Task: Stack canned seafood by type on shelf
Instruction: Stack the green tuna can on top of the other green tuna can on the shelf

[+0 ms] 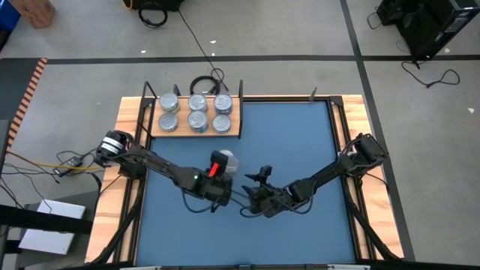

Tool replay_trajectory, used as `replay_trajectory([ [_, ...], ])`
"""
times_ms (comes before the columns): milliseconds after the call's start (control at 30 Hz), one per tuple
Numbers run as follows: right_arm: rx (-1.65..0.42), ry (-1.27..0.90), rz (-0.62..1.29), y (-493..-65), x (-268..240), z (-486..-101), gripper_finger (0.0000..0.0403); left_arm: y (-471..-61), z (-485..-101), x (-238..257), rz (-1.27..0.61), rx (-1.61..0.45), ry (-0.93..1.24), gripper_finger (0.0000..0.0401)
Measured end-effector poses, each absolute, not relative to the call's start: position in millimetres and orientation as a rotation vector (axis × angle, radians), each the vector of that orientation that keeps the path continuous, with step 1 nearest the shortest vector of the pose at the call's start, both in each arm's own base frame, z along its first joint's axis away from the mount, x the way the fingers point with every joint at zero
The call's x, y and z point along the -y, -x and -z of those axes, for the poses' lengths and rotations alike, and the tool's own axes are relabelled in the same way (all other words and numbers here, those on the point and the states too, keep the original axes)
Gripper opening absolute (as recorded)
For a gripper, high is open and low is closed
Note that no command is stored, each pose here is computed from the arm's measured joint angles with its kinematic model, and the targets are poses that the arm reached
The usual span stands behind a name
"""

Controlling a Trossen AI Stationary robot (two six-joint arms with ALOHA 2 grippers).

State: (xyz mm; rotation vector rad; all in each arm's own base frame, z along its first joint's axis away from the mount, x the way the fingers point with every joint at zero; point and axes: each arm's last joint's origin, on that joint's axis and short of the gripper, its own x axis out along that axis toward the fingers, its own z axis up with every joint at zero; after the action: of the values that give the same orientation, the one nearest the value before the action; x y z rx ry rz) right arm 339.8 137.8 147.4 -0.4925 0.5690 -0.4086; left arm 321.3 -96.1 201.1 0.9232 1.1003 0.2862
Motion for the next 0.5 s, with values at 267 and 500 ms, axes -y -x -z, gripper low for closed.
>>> replay_trajectory([
  [267,-0.56,0.477,0.411,-339,-138,-151,0.0217,-292,-231,85,-0.472,-1.096,-0.842,0.0146],
  [500,-0.587,0.439,0.363,-340,-136,-149,0.0144,-247,-260,66,-0.679,-1.151,-0.738,0.0146],
])
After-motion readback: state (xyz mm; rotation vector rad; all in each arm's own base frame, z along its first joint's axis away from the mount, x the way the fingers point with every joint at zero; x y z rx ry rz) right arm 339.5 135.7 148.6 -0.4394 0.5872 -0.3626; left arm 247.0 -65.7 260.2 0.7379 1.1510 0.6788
